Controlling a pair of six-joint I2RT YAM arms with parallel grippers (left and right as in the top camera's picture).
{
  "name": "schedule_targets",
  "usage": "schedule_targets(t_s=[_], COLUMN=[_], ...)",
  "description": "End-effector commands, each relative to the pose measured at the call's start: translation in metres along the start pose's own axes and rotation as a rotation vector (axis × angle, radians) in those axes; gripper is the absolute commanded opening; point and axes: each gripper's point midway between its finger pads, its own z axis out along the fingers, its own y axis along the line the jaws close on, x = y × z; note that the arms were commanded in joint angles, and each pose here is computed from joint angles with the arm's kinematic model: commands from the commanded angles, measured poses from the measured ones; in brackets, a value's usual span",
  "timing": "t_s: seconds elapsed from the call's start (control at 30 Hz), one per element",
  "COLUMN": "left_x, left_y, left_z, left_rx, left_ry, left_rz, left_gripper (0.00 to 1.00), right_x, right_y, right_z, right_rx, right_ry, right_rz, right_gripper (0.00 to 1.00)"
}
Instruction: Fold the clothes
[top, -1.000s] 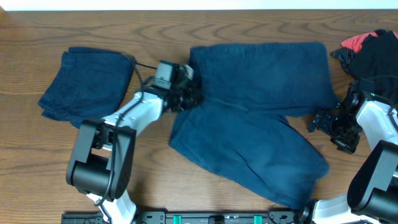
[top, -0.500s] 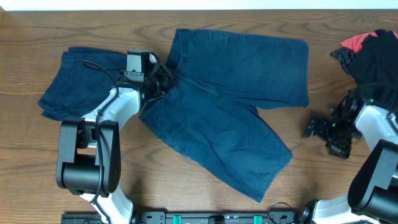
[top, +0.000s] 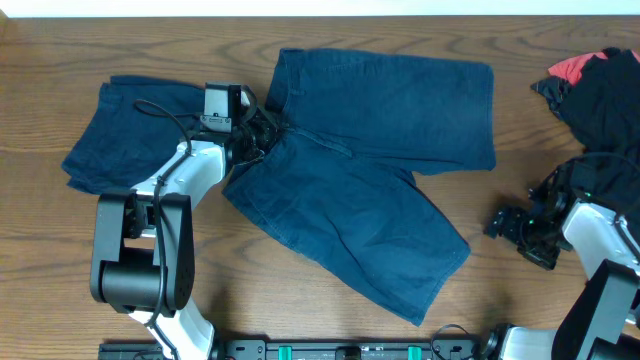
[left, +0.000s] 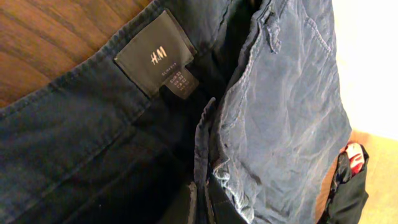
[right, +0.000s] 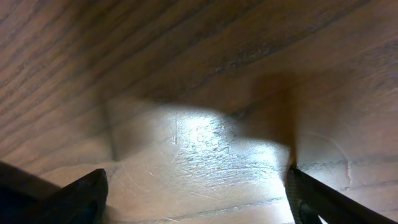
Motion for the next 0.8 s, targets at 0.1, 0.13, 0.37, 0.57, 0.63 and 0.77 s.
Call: schedule_targets(t_s=[0.1,0.13,0.37,0.57,0.63,0.77], left_x=[-0.008,-0.008,-0.011,-0.012,-0.012,-0.012], left_y=[-0.002,-0.001,0.000,-0.002,-0.003,-0.002], left_z=[-0.001,-0.001,-0.001,-0.001,-0.001,-0.001], left_rx=[-0.005,-0.006,-0.014,-0.004,-0.003,-0.005], left_ry=[-0.018,-0.018,-0.033,-0.040,-0.040,-0.037], left_rz=[-0.008,-0.009,-0.016,-0.011,-0.010,-0.012], left_gripper=[0.06,0.06,0.06,0.06,0.06,0.06], right_x=[0.064,0.065,0.074,0.074,0.076,0.075], right_y=[0.021,0.021,0.019,0.029,0.029,0.031], right_z=[0.027,0.023,-0.011,-0.025,-0.024,-0.022], right_rx=[-0.182,-0.181,-0.154,-0.144,-0.107,-0.065], right_ry=[0.207,0.205,0.146,0.075,0.073,0.057], right_rz=[-0.021,-0.021,0.000,-0.026,-0.024,-0.044], right_gripper=[0.87,0.86,0.88,0.86,0.87,0.88])
